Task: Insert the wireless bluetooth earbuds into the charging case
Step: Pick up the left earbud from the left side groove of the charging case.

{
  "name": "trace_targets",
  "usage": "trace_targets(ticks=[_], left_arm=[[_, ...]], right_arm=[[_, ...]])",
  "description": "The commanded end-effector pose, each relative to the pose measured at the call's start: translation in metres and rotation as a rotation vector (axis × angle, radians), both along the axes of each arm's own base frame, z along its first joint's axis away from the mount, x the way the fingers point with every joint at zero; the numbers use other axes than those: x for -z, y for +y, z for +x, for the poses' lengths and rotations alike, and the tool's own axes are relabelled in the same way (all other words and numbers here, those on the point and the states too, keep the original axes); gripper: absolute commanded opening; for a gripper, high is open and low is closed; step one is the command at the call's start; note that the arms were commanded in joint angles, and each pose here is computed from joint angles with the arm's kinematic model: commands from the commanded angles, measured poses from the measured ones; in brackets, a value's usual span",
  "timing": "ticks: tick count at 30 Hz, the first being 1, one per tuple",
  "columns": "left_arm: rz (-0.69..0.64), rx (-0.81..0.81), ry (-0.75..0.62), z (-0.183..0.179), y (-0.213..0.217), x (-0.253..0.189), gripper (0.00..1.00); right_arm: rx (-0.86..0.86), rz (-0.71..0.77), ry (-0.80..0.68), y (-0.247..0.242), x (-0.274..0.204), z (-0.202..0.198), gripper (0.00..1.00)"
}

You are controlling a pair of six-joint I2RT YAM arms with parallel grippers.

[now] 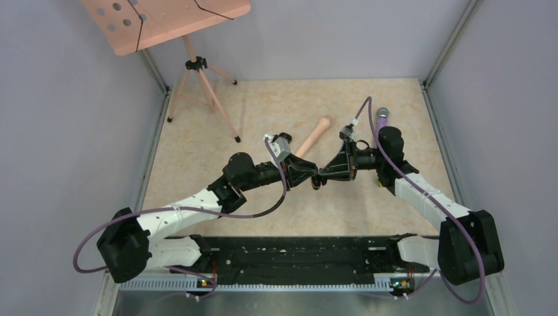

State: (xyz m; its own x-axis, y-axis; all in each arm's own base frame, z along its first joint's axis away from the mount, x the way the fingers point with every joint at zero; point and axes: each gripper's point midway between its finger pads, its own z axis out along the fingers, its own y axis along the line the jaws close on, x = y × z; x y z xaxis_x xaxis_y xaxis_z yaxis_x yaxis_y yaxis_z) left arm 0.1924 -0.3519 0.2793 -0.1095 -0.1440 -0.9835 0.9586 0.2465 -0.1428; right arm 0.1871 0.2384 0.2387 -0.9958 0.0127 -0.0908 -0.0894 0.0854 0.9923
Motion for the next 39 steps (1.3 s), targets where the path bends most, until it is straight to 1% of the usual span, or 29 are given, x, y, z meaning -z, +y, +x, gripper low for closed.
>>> trace_targets(ticks=[1,19,28,39], left_arm=[[-0.029,0.027,-0.048,-0.004,-0.004,-0.01,0.08],[-0.003,0.02,-0.031,0.0,-0.008,0.005,0.07],[-0.003,0.036,-0.033,-0.005,-0.006,0.003,0.06],[-0.002,0.051,-0.036,-0.009,-0.006,0.005,0.05]], right_arm=[[-0.023,0.029,-0.077,0.002,-0.017,-0.006,0.0],[-0.026,0.034,-0.085,0.001,-0.02,-0.008,0.0],[-0.024,0.031,-0.075,0.002,-0.018,-0.007,0.0],[-0.022,0.059,-0.076,0.002,-0.026,-0.007,0.0]])
